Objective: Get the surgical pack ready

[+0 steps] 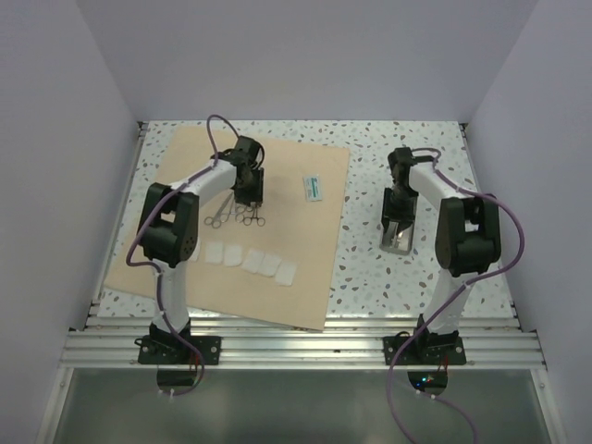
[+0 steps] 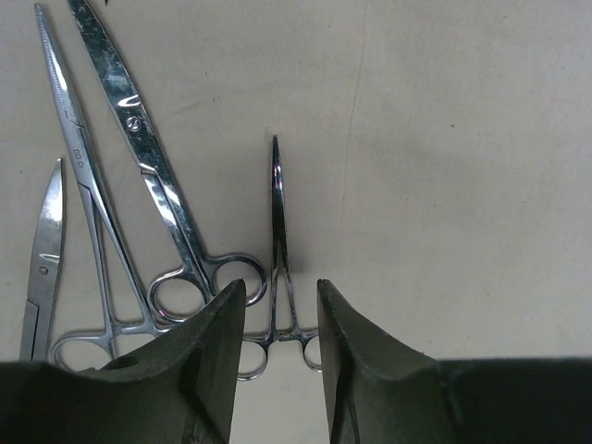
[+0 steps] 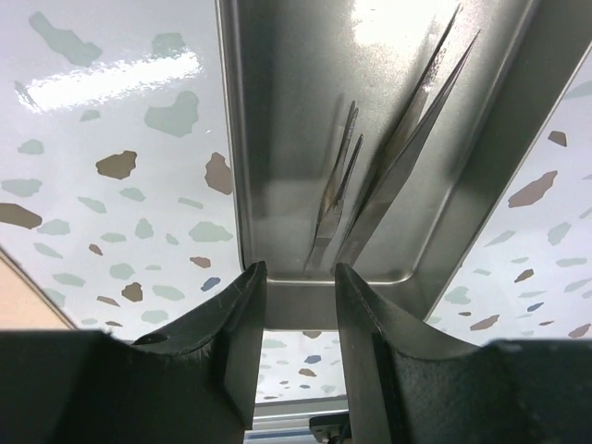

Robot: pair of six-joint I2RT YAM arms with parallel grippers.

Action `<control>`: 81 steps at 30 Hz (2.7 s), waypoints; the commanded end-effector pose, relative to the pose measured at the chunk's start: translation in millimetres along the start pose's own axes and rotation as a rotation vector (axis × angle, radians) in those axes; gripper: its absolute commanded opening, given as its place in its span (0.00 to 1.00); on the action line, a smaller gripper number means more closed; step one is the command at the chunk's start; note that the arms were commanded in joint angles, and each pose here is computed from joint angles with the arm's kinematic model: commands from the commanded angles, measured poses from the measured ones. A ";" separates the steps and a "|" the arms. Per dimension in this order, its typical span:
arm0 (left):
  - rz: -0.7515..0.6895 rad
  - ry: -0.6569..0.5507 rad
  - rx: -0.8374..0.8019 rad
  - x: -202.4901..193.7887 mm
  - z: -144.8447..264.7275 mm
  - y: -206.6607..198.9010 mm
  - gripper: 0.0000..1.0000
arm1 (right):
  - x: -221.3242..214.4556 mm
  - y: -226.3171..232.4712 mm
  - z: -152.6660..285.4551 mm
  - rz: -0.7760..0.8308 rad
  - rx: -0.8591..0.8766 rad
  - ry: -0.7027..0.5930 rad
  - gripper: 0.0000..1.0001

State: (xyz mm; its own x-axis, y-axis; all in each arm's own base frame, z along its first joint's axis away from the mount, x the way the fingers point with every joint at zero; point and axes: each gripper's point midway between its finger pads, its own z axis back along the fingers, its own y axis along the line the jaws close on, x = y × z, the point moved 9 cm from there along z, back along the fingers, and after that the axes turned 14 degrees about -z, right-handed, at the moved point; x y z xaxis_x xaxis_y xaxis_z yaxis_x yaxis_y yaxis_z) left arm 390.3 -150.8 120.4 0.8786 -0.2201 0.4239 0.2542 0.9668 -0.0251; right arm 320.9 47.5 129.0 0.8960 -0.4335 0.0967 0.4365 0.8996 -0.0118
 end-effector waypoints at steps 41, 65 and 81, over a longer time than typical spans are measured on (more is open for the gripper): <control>-0.030 -0.088 0.064 10.5 38.5 -11.1 0.00 | -4.0 -1.1 48.1 0.039 0.116 -0.073 0.37; -0.070 -0.030 0.182 -10.4 28.2 92.9 0.45 | -13.4 16.9 58.7 0.092 0.219 -0.028 0.37; -0.063 0.028 0.164 -31.9 1.4 91.6 0.37 | -15.9 22.7 52.5 0.112 0.226 -0.013 0.37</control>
State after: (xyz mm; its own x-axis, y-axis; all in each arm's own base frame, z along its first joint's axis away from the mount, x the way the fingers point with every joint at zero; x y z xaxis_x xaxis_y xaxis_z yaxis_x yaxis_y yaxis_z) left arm 383.5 -53.8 106.5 0.8887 -0.2851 0.3592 0.2434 0.9571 0.1575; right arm 309.0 75.2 168.5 0.9308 -0.3526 0.0961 0.3338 0.9273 0.1693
